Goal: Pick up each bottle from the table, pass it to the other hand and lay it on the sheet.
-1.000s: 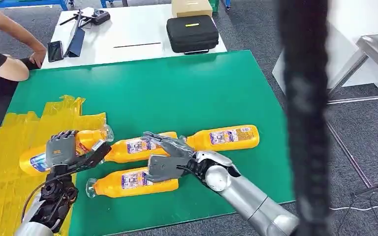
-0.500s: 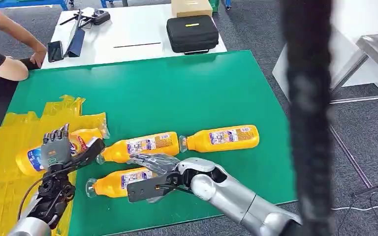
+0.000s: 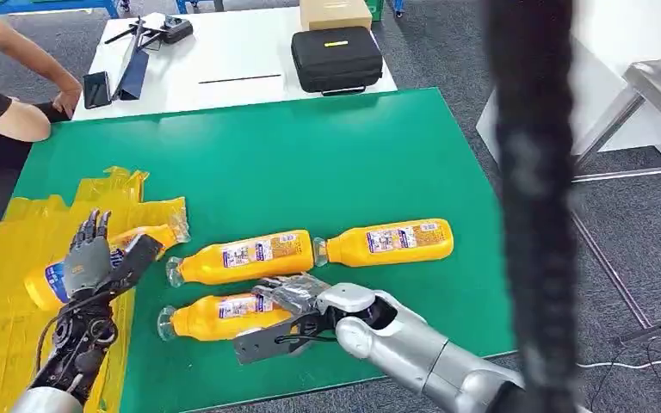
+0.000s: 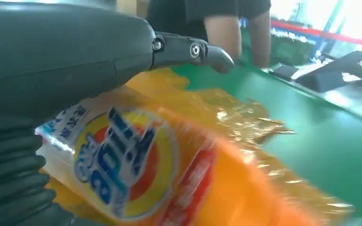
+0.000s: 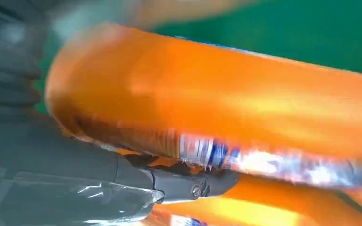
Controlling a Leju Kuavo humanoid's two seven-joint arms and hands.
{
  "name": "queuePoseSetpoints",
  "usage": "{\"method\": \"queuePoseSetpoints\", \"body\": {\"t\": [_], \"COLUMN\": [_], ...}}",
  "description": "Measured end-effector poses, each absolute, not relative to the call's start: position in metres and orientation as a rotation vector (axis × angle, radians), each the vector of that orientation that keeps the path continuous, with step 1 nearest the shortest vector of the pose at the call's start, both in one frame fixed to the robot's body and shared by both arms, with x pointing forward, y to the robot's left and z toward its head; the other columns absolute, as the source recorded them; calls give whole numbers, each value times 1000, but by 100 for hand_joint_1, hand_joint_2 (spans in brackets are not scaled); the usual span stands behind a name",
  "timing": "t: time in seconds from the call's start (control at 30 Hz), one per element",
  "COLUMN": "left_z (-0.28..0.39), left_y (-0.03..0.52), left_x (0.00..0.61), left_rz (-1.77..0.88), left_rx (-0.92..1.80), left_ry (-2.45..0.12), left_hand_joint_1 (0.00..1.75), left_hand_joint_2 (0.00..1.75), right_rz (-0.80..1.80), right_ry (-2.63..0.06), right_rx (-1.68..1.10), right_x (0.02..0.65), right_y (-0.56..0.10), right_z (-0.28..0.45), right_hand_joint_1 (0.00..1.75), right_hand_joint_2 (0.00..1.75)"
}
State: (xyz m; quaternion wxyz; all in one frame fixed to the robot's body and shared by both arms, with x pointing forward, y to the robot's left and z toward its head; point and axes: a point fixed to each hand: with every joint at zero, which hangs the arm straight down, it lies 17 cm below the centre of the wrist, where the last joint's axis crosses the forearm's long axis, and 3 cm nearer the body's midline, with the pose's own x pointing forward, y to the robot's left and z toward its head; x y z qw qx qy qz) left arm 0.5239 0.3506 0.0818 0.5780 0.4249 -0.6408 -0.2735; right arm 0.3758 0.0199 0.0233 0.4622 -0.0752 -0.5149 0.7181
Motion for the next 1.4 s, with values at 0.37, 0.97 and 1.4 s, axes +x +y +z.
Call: {"method": "queuePoseSetpoints", "body": {"t": [0.37, 0.97, 1.4], "left_z": [152, 226, 199], "left_y": [345, 326, 320], "left_x": [514, 496, 491], "left_rz": [-261, -13, 197], "left_rx": [764, 607, 194], "left_ry": [-1781, -2033, -1939], "left_hand_joint_1": [0, 0, 0], "left_hand_joint_2": [0, 0, 0], "right_rz": [1792, 1828, 1633], "right_ry": [-1215, -1165, -1193], "right_rx": [-269, -296, -203], "right_x": [376, 376, 380], "right_y": [2, 14, 8], "right_z": [1, -23, -19], "right_hand_joint_1": [0, 175, 175], "right_hand_joint_2": [175, 175, 175]}}
